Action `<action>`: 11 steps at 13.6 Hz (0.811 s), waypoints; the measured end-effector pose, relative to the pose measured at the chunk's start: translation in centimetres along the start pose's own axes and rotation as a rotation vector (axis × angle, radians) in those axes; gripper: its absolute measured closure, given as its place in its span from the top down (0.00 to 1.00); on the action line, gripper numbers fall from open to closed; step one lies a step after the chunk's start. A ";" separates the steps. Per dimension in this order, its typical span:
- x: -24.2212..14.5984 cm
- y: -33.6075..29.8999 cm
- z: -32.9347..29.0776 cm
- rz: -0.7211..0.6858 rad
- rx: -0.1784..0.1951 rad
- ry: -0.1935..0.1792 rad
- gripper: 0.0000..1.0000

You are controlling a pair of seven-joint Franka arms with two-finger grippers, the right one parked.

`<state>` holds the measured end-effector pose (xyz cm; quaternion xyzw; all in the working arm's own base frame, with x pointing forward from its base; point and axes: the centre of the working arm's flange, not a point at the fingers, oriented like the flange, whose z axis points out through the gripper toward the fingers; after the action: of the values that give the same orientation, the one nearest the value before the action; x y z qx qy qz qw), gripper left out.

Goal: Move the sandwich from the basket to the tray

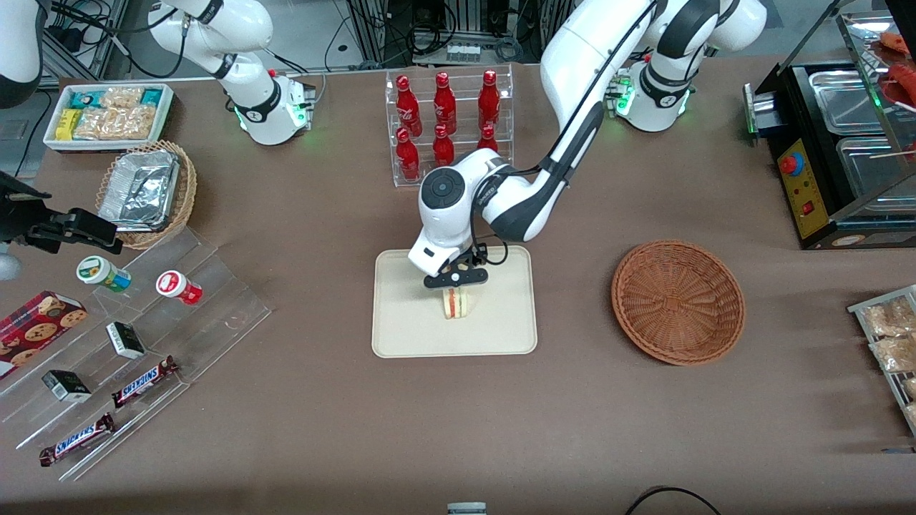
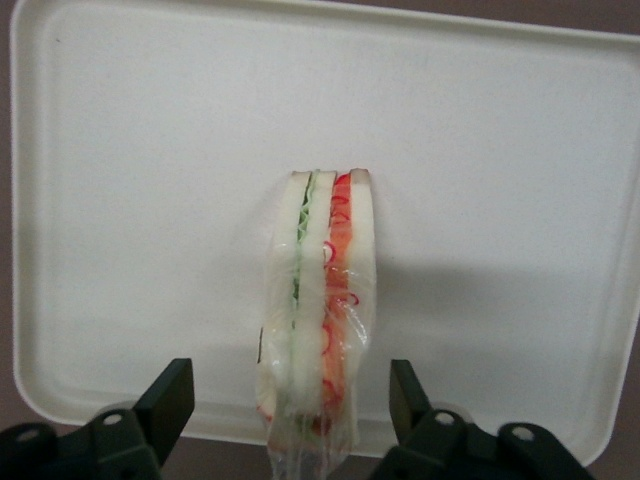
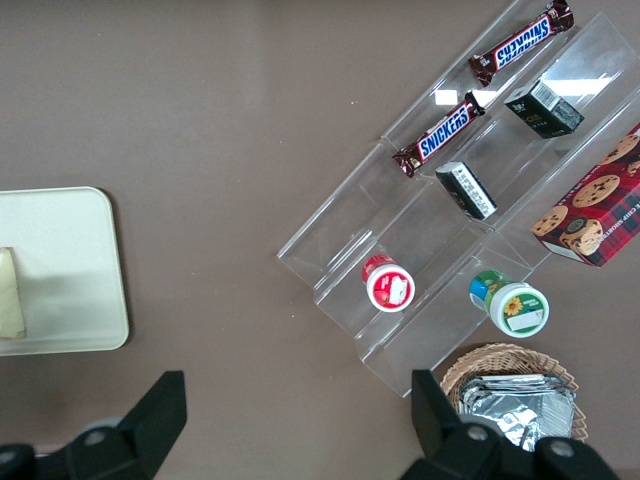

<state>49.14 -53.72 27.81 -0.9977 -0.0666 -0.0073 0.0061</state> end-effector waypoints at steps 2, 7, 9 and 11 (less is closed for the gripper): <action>1.0 -1.6 -4.8 -0.041 0.026 -0.010 1.00; 4.3 -9.7 -17.2 -0.188 0.091 -0.039 1.00; 5.7 -14.3 -21.4 -0.247 0.120 -0.057 1.00; 7.1 -19.3 -25.6 -0.268 0.128 -0.068 1.00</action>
<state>53.24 -33.94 53.71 -0.9772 -0.1995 0.0298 0.0662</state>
